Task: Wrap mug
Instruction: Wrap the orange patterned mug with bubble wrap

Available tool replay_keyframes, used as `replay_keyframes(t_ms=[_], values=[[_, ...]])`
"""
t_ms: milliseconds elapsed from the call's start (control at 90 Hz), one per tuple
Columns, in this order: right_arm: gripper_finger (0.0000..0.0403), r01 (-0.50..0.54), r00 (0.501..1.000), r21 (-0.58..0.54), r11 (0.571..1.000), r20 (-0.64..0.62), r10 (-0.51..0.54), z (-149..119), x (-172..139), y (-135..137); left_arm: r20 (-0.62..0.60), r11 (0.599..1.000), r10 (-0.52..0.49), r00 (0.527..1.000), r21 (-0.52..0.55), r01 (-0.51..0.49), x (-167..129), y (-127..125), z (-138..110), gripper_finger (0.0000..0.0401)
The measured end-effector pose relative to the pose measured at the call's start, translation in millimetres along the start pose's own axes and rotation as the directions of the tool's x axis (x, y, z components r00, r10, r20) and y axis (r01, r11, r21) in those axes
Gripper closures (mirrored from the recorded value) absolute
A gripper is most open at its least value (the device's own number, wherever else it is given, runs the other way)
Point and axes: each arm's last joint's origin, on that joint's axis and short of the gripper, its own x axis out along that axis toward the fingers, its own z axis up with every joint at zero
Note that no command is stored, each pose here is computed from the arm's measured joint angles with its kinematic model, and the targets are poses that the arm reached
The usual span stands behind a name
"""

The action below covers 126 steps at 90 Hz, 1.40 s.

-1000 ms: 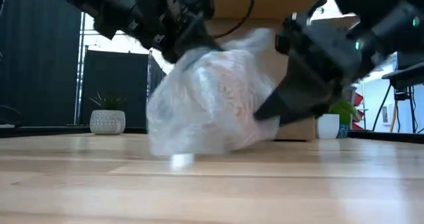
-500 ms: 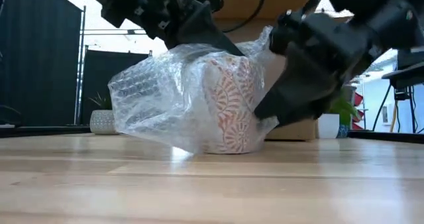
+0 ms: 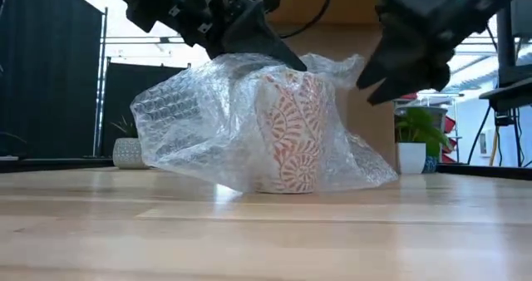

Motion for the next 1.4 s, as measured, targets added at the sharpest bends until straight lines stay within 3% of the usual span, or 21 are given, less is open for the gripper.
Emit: replay_keyframes(t_ms=[78, 200, 300, 511, 644, 778, 922, 1111, 1400], values=[[0.0119, -0.030, 0.999, -0.030, 0.999, 0.032, 0.031, 3, 5, 4, 0.000, 1.000, 0.000, 1.000, 0.003, 0.000, 0, 0, 0, 0.0401], [0.0119, -0.172, 0.968, -0.039, 0.984, 0.179, 0.176, 21, 1, 19, 0.000, 1.000, 0.000, 1.000, 0.004, 0.000, 0, 0, 0, 0.0401], [0.0119, -0.243, 0.951, -0.048, 0.969, 0.187, 0.248, 24, 2, 24, -0.001, 1.000, 0.000, 1.000, 0.007, 0.000, 0, 0, 0, 0.0401], [0.0119, -0.195, 0.973, -0.022, 0.981, 0.119, 0.197, 13, 26, 29, -0.001, 1.000, 0.000, 1.000, 0.009, 0.000, 0, 0, 0, 0.0401], [0.0120, -0.164, 0.984, -0.118, 0.979, 0.055, 0.171, 25, 36, 52, -0.004, 1.000, 0.001, 1.000, 0.008, -0.001, 0, 0, 0, 0.0401], [0.0124, -0.046, 0.995, -0.189, 0.981, -0.096, 0.028, 39, 46, 67, -0.004, 1.000, 0.001, 1.000, 0.007, -0.001, 0, 0, 0, 0.0401], [0.0124, 0.036, 0.960, -0.198, 0.980, -0.266, -0.089, 45, 62, 77, -0.005, 1.000, 0.002, 1.000, 0.006, -0.002, 0, 0, -1, 0.0401], [0.0124, 0.016, 0.930, -0.208, 0.978, -0.356, -0.090, 36, 88, 85, -0.032, 1.000, 0.004, 0.999, -0.001, -0.004, -1, -1, -3, 0.0401], [0.0124, -0.020, 0.937, -0.197, 0.980, -0.345, -0.050, 37, 89, 88, -0.051, 1.000, 0.013, 0.999, 0.009, -0.012, -30, -13, 8, 0.0401]])
